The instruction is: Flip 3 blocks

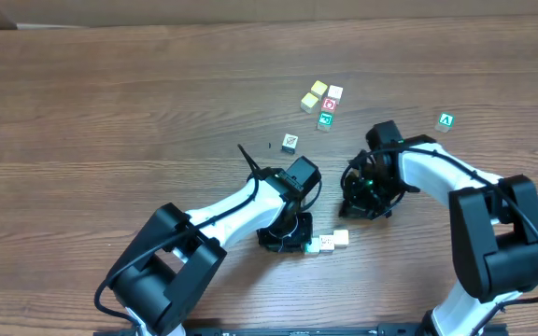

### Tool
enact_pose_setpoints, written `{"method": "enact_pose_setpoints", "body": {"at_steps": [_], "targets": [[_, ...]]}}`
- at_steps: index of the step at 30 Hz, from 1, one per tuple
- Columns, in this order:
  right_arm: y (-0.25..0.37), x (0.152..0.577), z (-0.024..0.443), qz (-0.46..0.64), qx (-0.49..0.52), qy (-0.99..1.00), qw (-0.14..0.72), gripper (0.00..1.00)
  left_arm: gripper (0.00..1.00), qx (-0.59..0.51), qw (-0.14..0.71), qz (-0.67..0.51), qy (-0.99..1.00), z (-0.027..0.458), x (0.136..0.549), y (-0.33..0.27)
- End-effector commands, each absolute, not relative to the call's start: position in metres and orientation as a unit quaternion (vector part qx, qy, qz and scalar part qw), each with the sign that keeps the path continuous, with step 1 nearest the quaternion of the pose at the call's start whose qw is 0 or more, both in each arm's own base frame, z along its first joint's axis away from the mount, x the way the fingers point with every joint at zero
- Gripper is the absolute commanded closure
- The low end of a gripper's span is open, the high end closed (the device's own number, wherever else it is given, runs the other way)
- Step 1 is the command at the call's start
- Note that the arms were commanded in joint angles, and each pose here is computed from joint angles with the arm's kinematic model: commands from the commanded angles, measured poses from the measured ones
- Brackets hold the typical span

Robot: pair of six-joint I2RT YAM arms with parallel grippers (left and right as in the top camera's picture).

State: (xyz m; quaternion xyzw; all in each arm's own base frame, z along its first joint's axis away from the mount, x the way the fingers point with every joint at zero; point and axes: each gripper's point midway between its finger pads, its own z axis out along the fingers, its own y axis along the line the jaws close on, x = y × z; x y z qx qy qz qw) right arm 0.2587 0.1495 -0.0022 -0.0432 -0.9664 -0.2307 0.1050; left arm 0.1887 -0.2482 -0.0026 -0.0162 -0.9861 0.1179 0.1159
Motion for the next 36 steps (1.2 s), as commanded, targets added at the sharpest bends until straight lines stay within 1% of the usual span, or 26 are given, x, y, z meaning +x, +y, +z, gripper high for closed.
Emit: {"method": "enact_pose_setpoints", "body": {"at_steps": [1, 4, 9, 29, 36], "targets": [[0.141, 0.269, -0.006, -0.205, -0.039, -0.975, 0.077, 0.96, 0.88, -0.015, 0.099, 0.063, -0.993, -0.014, 0.19, -0.229], [0.142, 0.271, -0.006, -0.206, -0.038, -0.975, 0.072, 0.96, 0.88, -0.015, 0.098, 0.063, -0.993, -0.015, 0.19, -0.229], [0.139, 0.259, -0.005, -0.199, -0.043, -0.974, 0.097, 0.96, 0.87, -0.015, 0.098, 0.063, -0.993, -0.015, 0.191, -0.229], [0.133, 0.235, -0.002, -0.184, -0.051, -0.97, 0.147, 0.96, 0.86, -0.015, 0.096, 0.064, -0.993, -0.015, 0.191, -0.23], [0.141, 0.258, -0.005, -0.203, -0.044, -0.973, 0.1, 0.96, 0.85, -0.019, 0.096, 0.064, -0.993, -0.015, 0.191, -0.229]]}}
